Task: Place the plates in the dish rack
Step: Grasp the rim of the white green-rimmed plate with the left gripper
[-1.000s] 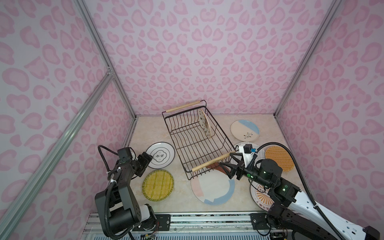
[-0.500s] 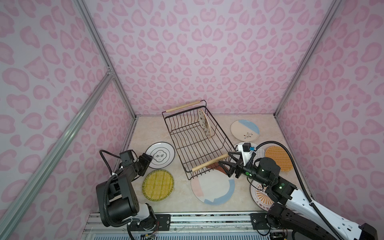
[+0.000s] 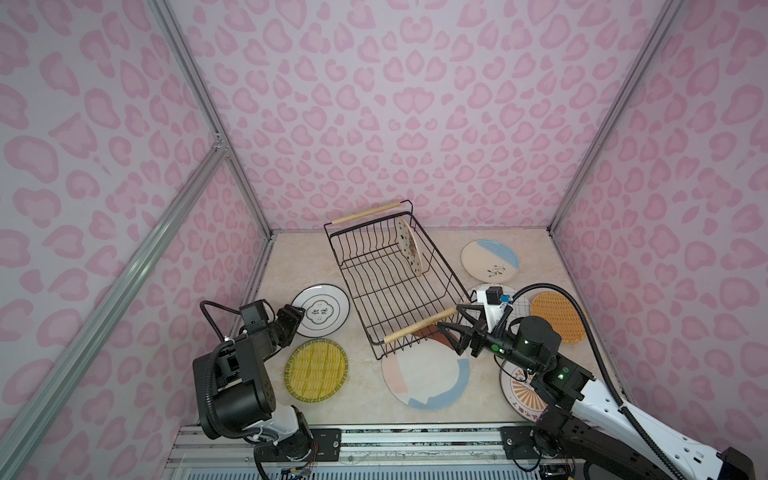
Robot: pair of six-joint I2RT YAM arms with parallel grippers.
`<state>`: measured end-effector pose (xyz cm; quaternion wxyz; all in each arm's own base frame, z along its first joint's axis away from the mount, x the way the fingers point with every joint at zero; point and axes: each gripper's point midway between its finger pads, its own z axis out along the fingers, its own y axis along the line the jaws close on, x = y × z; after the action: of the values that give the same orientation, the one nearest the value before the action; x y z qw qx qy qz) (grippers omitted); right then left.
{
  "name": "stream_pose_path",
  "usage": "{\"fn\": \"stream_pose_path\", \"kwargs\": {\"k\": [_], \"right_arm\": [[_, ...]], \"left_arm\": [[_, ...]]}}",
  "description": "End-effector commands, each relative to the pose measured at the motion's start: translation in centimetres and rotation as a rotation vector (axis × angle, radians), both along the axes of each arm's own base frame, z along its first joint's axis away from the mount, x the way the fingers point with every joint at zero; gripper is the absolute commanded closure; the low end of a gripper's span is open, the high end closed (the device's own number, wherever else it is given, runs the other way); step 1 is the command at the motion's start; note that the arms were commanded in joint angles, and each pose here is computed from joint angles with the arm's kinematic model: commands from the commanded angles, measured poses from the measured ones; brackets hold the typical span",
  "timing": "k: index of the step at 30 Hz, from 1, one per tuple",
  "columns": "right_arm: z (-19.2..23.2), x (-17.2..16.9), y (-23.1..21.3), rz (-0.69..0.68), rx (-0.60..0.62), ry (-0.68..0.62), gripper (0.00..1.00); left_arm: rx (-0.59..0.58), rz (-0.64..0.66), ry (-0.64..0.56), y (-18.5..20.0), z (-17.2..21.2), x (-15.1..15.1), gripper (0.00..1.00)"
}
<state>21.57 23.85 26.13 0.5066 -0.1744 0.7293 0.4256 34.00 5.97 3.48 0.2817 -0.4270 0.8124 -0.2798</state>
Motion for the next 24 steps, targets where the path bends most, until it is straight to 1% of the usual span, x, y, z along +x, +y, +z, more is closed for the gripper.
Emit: {"fn": "stream_pose_path", "kwargs": {"k": [1, 4, 8, 11, 13, 14, 16, 21, 24], "right_arm": [[0.4, 0.1, -0.2, -0.013, 0.017, -0.020, 0.02], [0.6, 0.2, -0.4, -0.023, 0.021, -0.027, 0.02], [0.5, 0.2, -0.5, -0.028, 0.018, -0.029, 0.02], [0.6, 0.2, -0.5, -0.029, 0.019, -0.031, 0.02], [0.5, 0.2, -0.5, -0.030, 0.016, -0.032, 0.02], [0.6, 0.2, -0.6, -0.031, 0.017, -0.032, 0.02], [0.6, 0.2, -0.6, -0.032, 0.017, -0.034, 0.02], [0.6, 0.2, -0.7, -0.037, 0.012, -0.037, 0.02], [0.5, 0.2, -0.7, -0.037, 0.006, -0.038, 0.02]], "left_arm": [[-0.015, 0.021, 0.093, -0.2, -2.0, -1.4, 0.32], [-0.006, 0.021, 0.126, 0.0, -2.7, -1.7, 0.39], [-0.015, 0.015, 0.140, -0.2, -3.3, -1.8, 0.48], [-0.015, 0.013, 0.143, -0.2, -3.4, -1.8, 0.58], [-0.015, 0.014, 0.143, -0.2, -3.4, -1.8, 0.63], [-0.018, 0.011, 0.143, -0.2, -3.4, -1.8, 0.67], [-0.020, 0.009, 0.137, -0.3, -3.3, -1.7, 0.72], [-0.036, 0.005, 0.115, -0.5, -2.7, -1.4, 0.88], [-0.051, 0.006, 0.074, -0.8, -1.3, -1.0, 0.96]]}}
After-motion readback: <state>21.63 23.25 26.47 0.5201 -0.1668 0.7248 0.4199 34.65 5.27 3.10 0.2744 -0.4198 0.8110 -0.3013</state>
